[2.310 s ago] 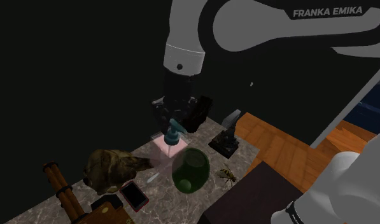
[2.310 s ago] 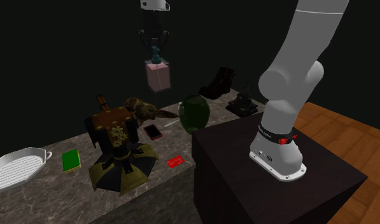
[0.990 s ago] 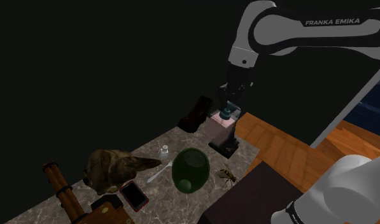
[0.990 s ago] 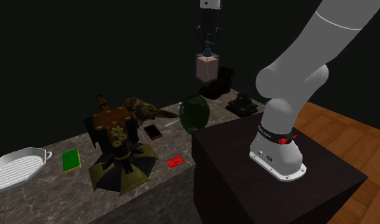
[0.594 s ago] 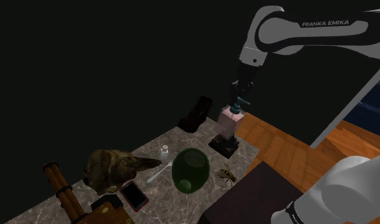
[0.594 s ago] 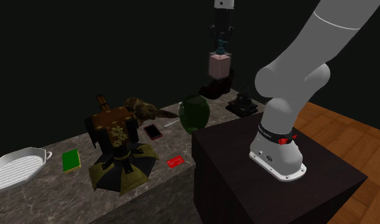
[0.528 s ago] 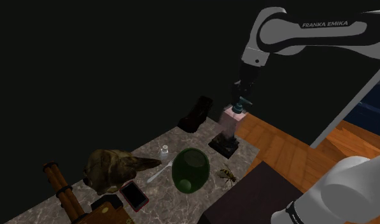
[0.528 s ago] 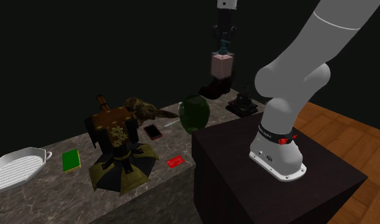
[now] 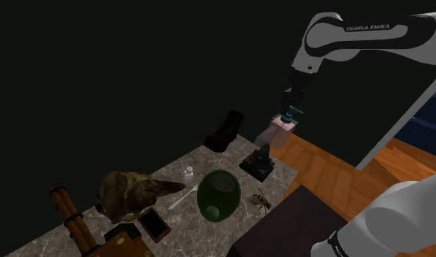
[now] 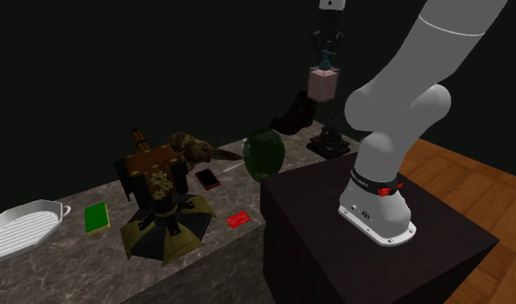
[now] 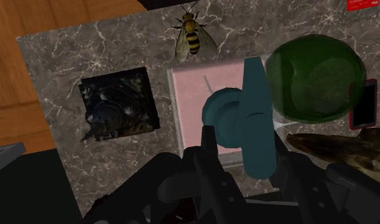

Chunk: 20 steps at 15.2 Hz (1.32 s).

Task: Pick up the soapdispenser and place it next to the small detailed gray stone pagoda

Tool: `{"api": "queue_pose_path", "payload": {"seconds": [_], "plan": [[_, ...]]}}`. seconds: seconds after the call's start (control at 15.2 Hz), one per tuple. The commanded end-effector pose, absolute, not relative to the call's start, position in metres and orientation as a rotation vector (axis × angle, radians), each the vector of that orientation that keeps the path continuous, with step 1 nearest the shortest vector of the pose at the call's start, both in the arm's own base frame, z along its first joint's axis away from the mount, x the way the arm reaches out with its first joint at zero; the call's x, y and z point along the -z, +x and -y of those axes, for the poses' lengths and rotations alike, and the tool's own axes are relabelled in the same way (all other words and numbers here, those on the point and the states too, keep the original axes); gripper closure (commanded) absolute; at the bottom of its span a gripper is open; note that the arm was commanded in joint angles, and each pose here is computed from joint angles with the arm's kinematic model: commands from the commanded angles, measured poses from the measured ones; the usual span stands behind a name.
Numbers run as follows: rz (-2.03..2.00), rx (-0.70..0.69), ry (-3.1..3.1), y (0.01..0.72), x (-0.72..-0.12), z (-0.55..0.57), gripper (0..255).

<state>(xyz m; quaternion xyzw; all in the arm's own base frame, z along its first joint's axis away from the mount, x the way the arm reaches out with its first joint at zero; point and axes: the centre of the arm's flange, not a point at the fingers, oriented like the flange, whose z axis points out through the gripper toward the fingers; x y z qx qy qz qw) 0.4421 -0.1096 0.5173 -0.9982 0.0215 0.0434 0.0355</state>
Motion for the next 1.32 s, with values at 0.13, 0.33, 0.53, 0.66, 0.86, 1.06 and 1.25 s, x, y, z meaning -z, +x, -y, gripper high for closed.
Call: {"api": "queue_pose_path", "payload": {"seconds": [0.13,0.33,0.53,0.66,0.86,1.06,1.25], "plan": [[-0.064,-0.133,-3.067,0.446,-0.514,0.163,255],[-0.064,-0.133,-3.067,0.448,-0.514,0.203,255],[-0.064,-0.133,-3.067,0.45,-0.514,0.243,255],[-0.064,-0.133,-3.067,0.451,-0.514,0.269,255],[-0.064,-0.133,-3.067,0.453,-0.514,0.308,255],[-0.064,-0.133,-3.067,0.455,-0.514,0.348,255],[-0.064,-0.133,-3.067,0.457,-0.514,0.388,255]]}}
